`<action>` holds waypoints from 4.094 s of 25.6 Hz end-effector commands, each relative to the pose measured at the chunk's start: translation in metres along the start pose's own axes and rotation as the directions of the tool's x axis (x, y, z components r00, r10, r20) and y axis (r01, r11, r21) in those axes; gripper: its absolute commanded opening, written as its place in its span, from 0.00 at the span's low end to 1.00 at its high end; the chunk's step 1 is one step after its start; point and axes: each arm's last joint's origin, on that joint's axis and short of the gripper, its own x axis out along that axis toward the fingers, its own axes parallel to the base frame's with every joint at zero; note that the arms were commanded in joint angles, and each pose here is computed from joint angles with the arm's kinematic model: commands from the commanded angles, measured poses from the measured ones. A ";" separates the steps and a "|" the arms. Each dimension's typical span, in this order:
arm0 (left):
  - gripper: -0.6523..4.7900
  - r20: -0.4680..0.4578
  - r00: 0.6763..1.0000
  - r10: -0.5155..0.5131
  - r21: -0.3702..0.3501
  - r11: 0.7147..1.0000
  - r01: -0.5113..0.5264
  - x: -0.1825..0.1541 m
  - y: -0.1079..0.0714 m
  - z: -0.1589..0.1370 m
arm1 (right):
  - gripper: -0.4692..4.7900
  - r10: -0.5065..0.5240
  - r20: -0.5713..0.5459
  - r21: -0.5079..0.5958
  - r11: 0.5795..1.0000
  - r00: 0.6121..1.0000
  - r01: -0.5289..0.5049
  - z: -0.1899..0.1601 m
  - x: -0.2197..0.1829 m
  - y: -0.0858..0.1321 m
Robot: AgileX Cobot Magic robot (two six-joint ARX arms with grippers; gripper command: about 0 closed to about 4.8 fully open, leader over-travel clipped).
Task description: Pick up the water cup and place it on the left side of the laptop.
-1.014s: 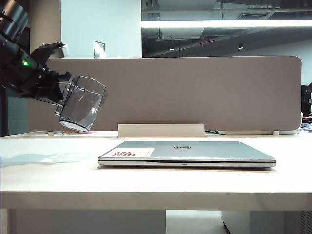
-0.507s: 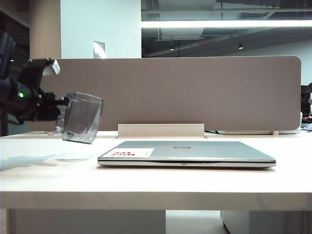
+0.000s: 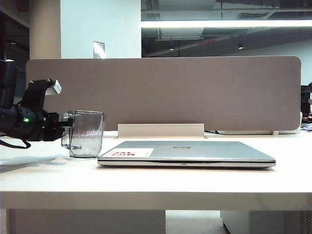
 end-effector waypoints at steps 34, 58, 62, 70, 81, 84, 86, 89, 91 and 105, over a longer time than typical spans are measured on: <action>0.36 0.034 0.995 -0.093 0.004 0.996 0.093 0.002 -0.002 -0.004 | 0.09 0.000 -0.008 0.004 1.000 1.000 0.000 -0.002 0.000 0.000; 0.29 -0.291 0.944 -0.157 -0.216 0.972 0.095 -0.059 -0.014 0.057 | 0.09 -0.003 -0.007 0.004 1.000 1.000 0.003 -0.002 0.000 -0.001; 0.18 -0.327 0.930 -0.169 -0.213 0.972 0.102 -0.078 -0.018 0.071 | 0.09 -0.004 -0.007 0.004 1.000 1.000 0.004 -0.002 0.000 -0.001; 0.15 -0.359 0.914 -0.189 -0.159 0.977 0.140 -0.132 -0.036 0.093 | 0.09 -0.293 0.043 -0.056 0.954 0.955 0.295 -0.001 -0.001 -0.009; 0.15 -0.208 0.969 -0.136 -0.140 0.984 0.108 -0.197 -0.051 0.079 | 0.09 -0.481 0.016 -0.090 0.872 0.876 0.481 -0.006 -0.003 -0.015; 0.15 -0.138 0.986 -0.094 -0.141 0.987 0.075 -0.216 -0.054 0.074 | 0.09 -0.481 0.017 -0.090 0.872 0.877 0.481 -0.005 -0.003 -0.015; 0.11 -0.100 0.991 -0.087 -0.130 0.989 0.074 -0.225 -0.055 0.072 | 0.09 -0.480 0.020 -0.089 0.873 0.877 0.479 -0.005 -0.003 -0.015; 0.11 -0.026 0.999 -0.044 -0.105 0.994 0.041 -0.239 -0.057 0.073 | 0.09 -0.480 0.019 -0.090 0.873 0.877 0.479 -0.005 -0.003 -0.015; 0.11 0.015 0.999 -0.039 -0.096 0.995 0.040 -0.245 -0.057 0.076 | 0.09 -0.480 0.020 -0.090 0.873 0.877 0.480 -0.005 -0.003 -0.015; 0.11 0.071 0.996 -0.048 -0.083 0.995 0.054 -0.252 -0.059 0.080 | 0.09 -0.480 0.020 -0.090 0.873 0.877 0.479 -0.005 -0.003 -0.015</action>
